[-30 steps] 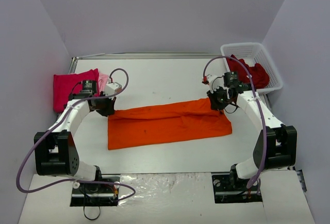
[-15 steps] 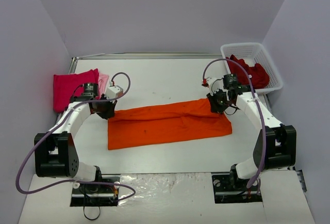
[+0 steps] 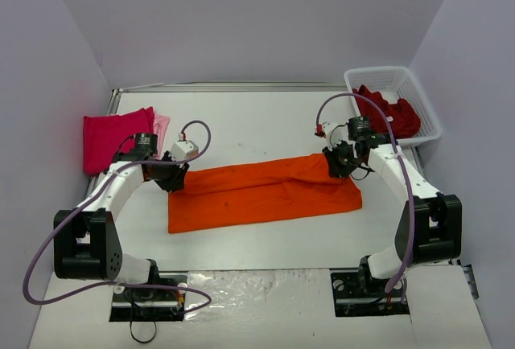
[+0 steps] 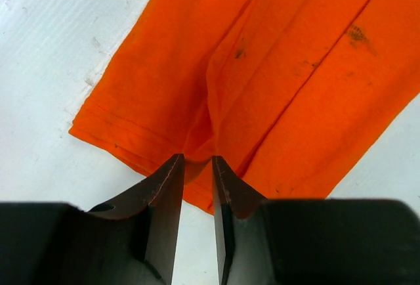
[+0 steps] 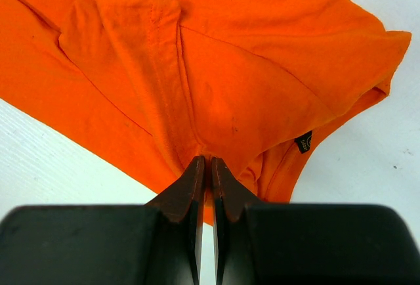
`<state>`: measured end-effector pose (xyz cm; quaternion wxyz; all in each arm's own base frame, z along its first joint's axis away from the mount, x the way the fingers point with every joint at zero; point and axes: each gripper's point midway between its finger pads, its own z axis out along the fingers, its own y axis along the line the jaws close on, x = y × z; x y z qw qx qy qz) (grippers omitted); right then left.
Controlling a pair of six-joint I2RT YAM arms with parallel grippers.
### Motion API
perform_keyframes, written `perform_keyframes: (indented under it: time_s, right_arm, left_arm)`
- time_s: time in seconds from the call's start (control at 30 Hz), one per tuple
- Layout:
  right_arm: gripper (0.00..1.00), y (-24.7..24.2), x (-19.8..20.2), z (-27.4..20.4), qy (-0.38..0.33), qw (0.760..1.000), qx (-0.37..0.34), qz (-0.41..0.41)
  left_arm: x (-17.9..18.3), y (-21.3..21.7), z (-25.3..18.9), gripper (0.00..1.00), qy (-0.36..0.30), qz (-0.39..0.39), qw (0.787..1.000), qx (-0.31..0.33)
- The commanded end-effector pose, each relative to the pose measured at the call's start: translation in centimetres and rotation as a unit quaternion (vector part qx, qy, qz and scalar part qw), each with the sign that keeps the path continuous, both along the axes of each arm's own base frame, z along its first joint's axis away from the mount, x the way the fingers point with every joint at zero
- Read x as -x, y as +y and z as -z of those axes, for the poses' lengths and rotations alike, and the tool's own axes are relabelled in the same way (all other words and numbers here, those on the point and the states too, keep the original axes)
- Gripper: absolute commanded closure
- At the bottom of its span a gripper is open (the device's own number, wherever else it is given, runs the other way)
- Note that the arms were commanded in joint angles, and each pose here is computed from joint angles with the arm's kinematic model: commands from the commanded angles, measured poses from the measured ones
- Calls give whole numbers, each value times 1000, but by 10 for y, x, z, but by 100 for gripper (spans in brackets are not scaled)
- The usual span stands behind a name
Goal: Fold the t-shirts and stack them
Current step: Fold the other side of the tshirt into a rectangle
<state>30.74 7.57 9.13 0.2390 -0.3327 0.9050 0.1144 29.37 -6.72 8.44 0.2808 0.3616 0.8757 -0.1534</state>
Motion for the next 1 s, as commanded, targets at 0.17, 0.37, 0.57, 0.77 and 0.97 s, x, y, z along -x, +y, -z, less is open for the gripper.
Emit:
perform_keyframes:
  time_s: [0.17, 0.37, 0.57, 0.77, 0.97]
  right_arm:
    - [100, -1, 9, 9, 27, 1000, -3, -1]
    - [100, -1, 8, 9, 26, 1000, 0, 0]
    - [100, -2, 11, 9, 28, 1000, 3, -1]
    - [100, -6, 20, 6, 35, 999, 12, -5]
    - [100, -10, 32, 7, 41, 998, 28, -29]
  left_arm:
    - [6, -8, -25, 76, -27, 46, 999, 13]
    - [9, -8, -16, 76, -11, 50, 999, 12]
    - [5, -4, -3, 76, 0, 37, 999, 3]
    - [0, -3, 0, 76, 3, 23, 1000, 2]
    - [-2, -3, -2, 76, 0, 18, 1000, 4]
